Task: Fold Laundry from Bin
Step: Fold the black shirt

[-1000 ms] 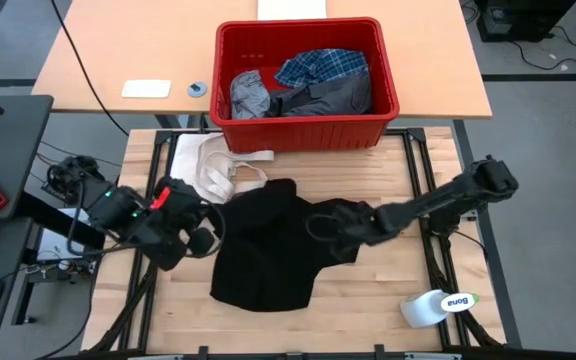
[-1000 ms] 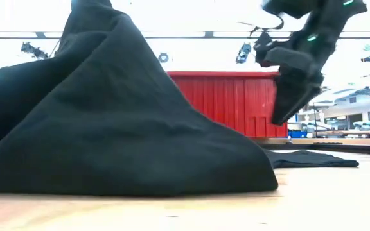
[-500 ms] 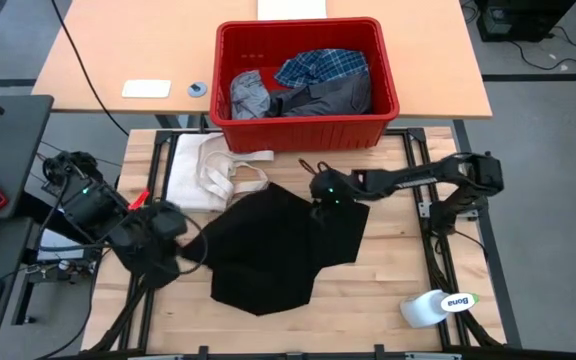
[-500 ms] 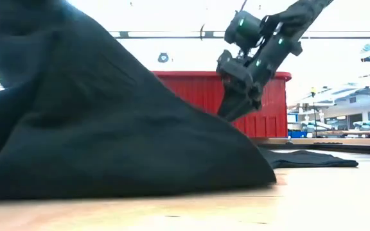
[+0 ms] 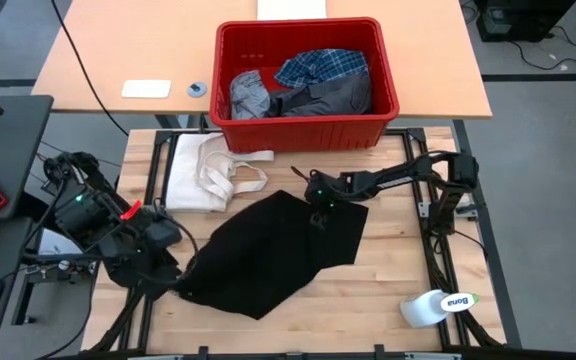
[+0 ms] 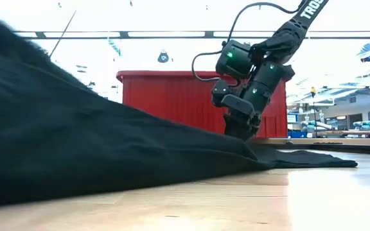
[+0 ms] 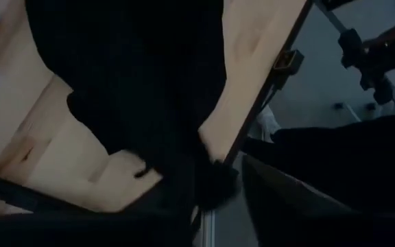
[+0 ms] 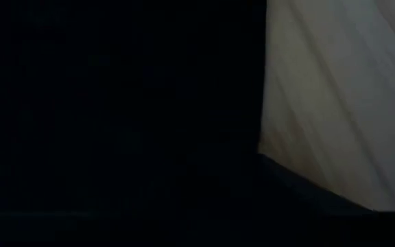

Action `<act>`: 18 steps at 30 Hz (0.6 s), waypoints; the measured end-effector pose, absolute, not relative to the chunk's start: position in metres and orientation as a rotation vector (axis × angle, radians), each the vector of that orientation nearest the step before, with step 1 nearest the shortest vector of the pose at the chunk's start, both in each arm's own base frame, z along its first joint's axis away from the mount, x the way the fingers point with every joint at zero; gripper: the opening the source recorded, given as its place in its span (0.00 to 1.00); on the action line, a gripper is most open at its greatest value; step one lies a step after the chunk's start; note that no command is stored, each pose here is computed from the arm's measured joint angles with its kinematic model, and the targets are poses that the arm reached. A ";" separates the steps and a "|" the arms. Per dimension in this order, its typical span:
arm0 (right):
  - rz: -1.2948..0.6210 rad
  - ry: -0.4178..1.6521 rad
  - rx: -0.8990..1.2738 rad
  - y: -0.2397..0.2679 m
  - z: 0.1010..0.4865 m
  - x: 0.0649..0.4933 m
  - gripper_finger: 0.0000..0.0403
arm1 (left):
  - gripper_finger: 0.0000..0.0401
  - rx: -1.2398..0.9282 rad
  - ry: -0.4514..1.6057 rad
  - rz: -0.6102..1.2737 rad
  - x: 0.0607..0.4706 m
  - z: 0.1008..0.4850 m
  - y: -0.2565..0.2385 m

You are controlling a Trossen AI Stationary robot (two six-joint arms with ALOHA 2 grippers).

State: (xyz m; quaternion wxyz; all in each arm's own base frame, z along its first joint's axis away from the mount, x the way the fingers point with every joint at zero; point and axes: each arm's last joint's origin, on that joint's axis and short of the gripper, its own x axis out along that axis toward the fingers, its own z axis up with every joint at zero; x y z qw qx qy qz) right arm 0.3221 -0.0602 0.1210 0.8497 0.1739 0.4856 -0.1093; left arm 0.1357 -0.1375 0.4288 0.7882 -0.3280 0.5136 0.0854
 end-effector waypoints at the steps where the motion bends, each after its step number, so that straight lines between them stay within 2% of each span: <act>1: -0.237 1.021 0.356 -0.060 0.122 0.322 0.38 | 0.39 -0.706 1.100 0.188 0.136 0.429 -0.137; 4: -0.233 1.021 0.321 -0.057 0.127 0.320 0.22 | 0.50 -0.704 1.086 0.199 0.137 0.429 -0.136; 7: -0.223 1.003 0.312 -0.056 0.135 0.318 0.06 | 0.55 -0.687 0.994 0.264 0.141 0.430 -0.131; 12: -0.241 0.901 0.351 -0.055 0.168 0.312 0.05 | 0.54 -0.542 0.795 0.425 0.166 0.425 -0.124; 18: -0.238 0.647 0.394 -0.046 0.247 0.282 0.03 | 0.48 -0.428 0.813 0.542 0.221 0.402 -0.120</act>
